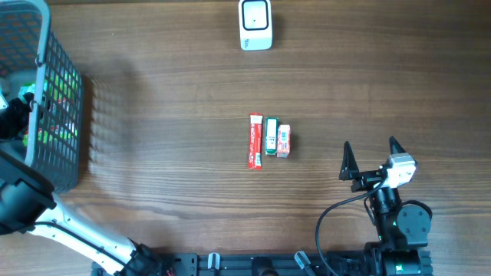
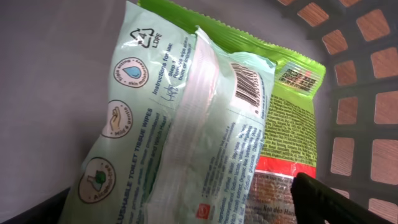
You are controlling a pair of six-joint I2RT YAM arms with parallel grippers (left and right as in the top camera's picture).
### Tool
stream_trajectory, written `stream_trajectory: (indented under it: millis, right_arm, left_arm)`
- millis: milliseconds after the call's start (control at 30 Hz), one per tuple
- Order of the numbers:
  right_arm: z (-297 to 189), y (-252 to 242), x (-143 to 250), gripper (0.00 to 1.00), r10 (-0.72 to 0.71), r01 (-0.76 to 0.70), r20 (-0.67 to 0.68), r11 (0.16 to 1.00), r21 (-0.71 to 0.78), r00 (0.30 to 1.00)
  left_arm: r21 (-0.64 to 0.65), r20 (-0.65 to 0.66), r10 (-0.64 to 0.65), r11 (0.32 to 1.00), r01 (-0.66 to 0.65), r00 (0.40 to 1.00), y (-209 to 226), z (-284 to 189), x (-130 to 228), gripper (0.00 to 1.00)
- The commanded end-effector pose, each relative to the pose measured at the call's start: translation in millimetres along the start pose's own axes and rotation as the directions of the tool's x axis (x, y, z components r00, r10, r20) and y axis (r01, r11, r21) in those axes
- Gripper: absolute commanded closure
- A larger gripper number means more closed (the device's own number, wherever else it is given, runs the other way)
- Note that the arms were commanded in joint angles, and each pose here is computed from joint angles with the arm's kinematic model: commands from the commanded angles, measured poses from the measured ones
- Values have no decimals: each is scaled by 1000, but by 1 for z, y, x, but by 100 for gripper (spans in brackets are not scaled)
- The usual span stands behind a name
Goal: Scan the item barcode
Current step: 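Grasp the green snack bag and tissue wipes pack in the basket with left gripper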
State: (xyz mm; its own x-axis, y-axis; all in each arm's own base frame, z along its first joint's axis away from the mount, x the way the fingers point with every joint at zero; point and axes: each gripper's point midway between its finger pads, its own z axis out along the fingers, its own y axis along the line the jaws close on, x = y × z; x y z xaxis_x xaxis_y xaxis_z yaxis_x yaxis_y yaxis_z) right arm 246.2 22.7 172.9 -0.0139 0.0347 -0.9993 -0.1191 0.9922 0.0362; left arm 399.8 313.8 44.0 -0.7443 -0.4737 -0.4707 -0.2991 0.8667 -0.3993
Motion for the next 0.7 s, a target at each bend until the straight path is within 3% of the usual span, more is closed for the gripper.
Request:
stream_trajectory:
  millis: [0,100,167,300,333,400,500,667]
  right_arm:
    - [0,2,-1,0,-9,10,7,1000,-12,1000]
    - [0,2,-1,0,-9,9,7,1000,-12,1000]
    - [0,2,-1,0,-9,9,7,1000,-12,1000]
    - [0,2,-1,0,-9,9,7,1000,-12,1000]
    - [0,2,-1,0,-9,9,7,1000,-12,1000]
    - [0,2,-1,1,-9,9,7,1000,-12,1000]
    - [0,2,-1,0,-9,9,7,1000,-12,1000]
    - [0,2,-1,0,-9,9,7,1000,-12,1000]
  left_arm:
    - [23,-132,-32,999,35,991,-15,34,37,9]
    - [-13,-175,1,1000,-4,985,-24,44,42,14]
    - [-58,-201,20,998,-32,979,-24,48,44,28]
    - [-91,-231,40,994,-62,972,-28,52,48,73]
    - [-86,-234,41,994,-63,971,-30,53,49,93]
    - [-67,-226,44,996,-61,973,-35,52,46,96]
    - [-76,-143,35,996,-46,989,-45,30,14,96]
    - [-134,154,2,991,19,988,-81,-75,-77,96]
